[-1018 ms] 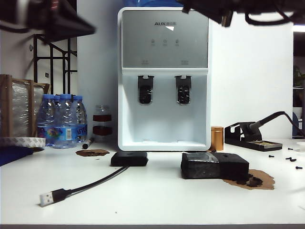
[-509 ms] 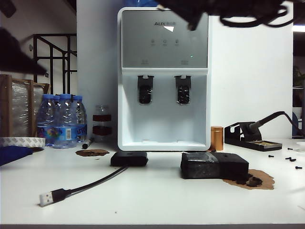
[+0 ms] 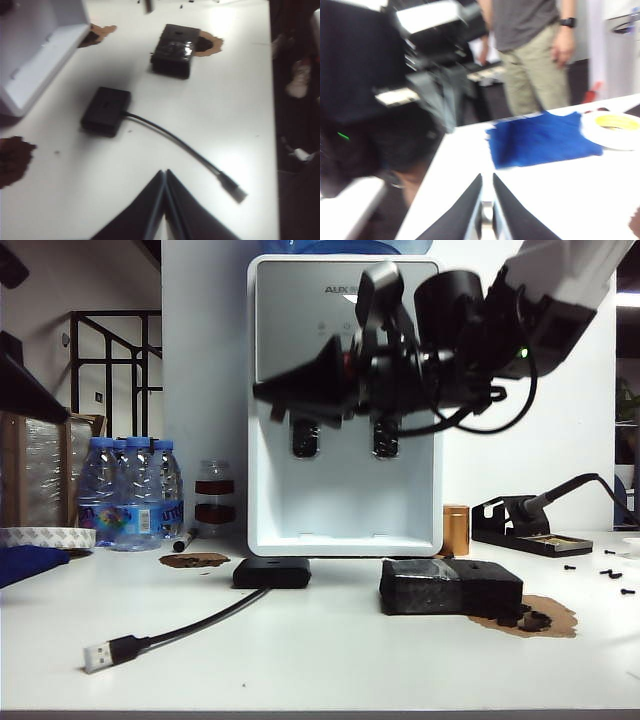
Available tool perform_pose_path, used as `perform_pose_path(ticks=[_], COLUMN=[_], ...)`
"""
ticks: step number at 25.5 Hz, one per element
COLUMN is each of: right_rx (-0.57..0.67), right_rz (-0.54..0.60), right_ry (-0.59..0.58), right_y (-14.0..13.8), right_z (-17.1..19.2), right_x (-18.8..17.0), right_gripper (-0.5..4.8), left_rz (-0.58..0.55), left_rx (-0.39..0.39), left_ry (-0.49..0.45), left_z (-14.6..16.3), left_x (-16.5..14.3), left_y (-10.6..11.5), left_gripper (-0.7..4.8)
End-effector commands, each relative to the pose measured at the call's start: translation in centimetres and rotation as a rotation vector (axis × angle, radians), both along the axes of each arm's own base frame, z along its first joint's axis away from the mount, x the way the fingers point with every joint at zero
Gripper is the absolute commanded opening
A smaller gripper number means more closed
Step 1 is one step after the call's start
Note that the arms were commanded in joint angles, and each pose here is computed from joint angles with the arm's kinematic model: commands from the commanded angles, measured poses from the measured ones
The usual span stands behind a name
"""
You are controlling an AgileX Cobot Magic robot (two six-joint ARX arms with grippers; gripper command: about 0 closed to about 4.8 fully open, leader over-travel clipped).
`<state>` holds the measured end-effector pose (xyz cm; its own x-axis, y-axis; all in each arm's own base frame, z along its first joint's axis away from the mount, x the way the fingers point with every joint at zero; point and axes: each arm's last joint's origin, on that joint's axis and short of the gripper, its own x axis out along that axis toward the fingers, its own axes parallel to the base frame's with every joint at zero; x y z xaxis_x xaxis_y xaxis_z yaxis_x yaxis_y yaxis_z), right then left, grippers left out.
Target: Take the USB flash drive out of the black sponge and insert it into the slot on top of the black USB adpator box.
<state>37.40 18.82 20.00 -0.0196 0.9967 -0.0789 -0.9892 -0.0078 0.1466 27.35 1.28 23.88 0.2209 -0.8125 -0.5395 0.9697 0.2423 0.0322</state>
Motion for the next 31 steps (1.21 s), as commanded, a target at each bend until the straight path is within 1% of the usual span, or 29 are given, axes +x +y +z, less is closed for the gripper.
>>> perform_pose_path(ticks=[1,3,5,7,9,13,16,19,23,28,29,31], right_rx=[-0.049,-0.114,-0.166,-0.171,-0.169,-0.205,-0.263,-0.316,-0.332,-0.346,-0.356,-0.357], right_rz=[-0.069,-0.106,-0.104,-0.090,-0.053,-0.037,-0.060,-0.079,-0.067,-0.069,-0.063,-0.060], right_ry=[-0.120,-0.167,-0.189,-0.180,-0.140,-0.113,-0.101,-0.099,-0.122,-0.165,-0.190,-0.205], right_y=[0.2,0.2,0.9,1.3,1.7,1.9,1.9,1.7,1.7,1.9,2.2,2.8], right_z=[-1.3,-2.2,-3.0,-3.2,-3.2,-3.4,-3.9,-4.4,-4.6,-4.8,-5.2,-5.9], right_x=[0.5,0.7,1.1,1.8,2.7,3.2,3.2,3.1,3.0,3.0,2.9,2.9], right_gripper=[-0.01,-0.01,-0.01,-0.01,-0.01,-0.01,-0.01,-0.01,-0.01,-0.01,-0.01,-0.01], left_rz=[-0.011,-0.010,-0.011,-0.010,-0.005,0.014,0.018,0.023,0.035,0.074,0.105,0.132], left_rx=[-0.032,-0.030,-0.026,-0.020,0.002,-0.005,-0.007,0.023,0.107,0.089,0.088,0.076], left_ry=[0.028,0.025,0.008,-0.004,-0.004,0.018,0.021,0.036,0.082,0.132,0.134,0.119], left_z=[-0.5,-0.7,-1.3,-1.8,-2.3,-2.3,-2.5,-2.7,-2.9,-2.8,-2.8,-2.6], left_x=[0.2,0.3,0.4,0.4,0.3,0.4,0.5,0.6,0.7,0.8,1.1,1.5], left_y=[0.0,0.0,0.0,0.0,0.0,0.0,-0.2,-0.6,-1.6,-2.1,-2.1,-2.1], left_gripper=[-0.04,-0.04,-0.04,-0.04,-0.04,-0.04,-0.04,-0.04,-0.04,-0.04,-0.04,-0.04])
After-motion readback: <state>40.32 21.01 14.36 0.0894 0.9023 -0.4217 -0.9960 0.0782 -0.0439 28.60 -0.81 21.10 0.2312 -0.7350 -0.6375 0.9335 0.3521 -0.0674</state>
